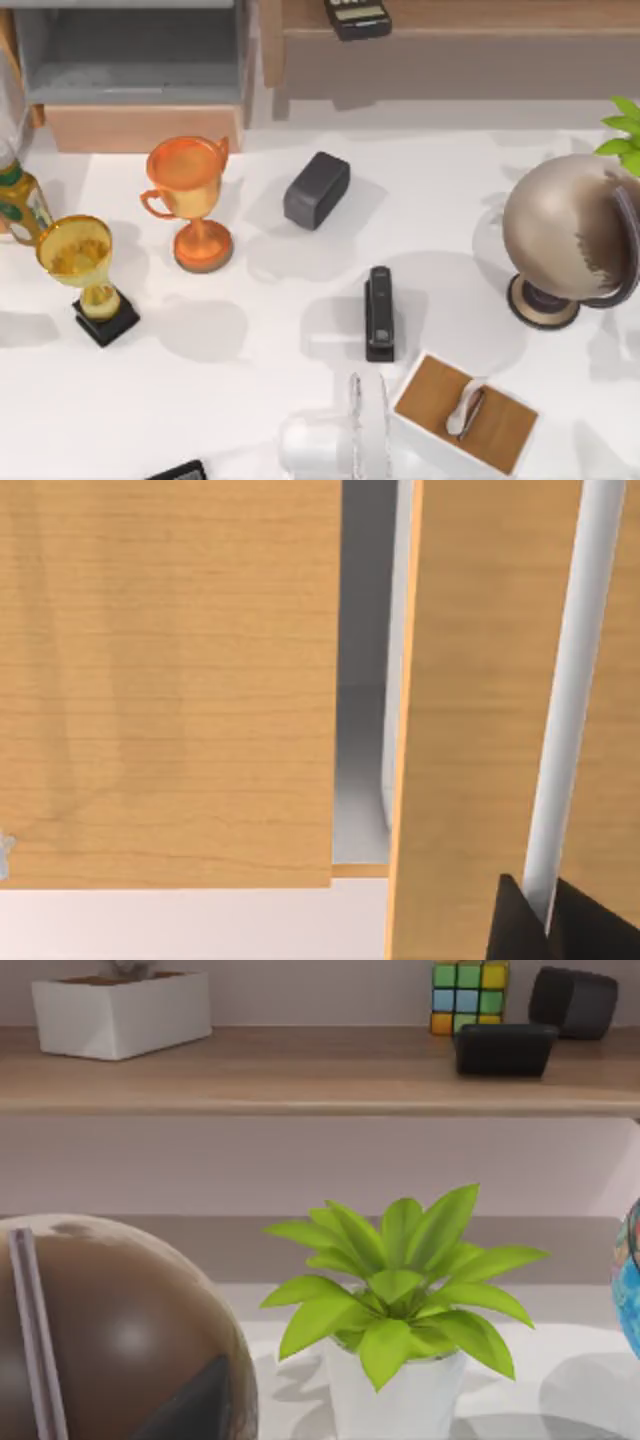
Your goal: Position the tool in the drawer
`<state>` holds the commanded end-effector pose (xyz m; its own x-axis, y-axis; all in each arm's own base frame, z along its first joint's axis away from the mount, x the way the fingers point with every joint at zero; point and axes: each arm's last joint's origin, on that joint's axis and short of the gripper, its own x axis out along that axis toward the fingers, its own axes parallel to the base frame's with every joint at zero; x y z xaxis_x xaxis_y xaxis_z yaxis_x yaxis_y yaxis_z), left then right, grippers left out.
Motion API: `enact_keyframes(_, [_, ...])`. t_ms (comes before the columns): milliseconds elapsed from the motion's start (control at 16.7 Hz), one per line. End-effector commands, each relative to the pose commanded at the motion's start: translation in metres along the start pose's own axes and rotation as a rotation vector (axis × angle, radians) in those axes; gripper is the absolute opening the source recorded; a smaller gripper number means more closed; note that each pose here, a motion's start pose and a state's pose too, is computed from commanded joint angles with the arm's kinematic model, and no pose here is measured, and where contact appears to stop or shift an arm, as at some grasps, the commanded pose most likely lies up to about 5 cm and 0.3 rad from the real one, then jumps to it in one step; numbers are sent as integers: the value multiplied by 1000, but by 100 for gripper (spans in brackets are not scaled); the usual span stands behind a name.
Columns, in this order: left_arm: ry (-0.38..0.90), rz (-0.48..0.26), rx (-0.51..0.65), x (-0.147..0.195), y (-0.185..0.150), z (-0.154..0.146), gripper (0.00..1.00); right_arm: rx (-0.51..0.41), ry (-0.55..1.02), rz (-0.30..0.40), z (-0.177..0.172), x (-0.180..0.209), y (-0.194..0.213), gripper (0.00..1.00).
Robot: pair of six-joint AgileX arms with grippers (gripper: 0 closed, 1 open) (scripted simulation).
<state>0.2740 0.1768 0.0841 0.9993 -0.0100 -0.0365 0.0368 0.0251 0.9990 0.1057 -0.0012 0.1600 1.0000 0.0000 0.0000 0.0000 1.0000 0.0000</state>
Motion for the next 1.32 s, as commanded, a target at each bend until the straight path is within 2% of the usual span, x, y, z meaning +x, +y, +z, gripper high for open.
enact_keyframes(180, [-8,9,9,-26,1,2,0,0,0,0,0,0,0,100])
enact_keyframes(420, [-8,12,11,-29,2,2,0,0,0,0,0,0,0,100])
enact_keyframes(1200, [-8,12,11,-29,2,2,98,0,0,0,0,0,0,100])
enact_keyframes(1320, [-8,12,11,-29,2,2,100,0,0,0,0,0,0,100])
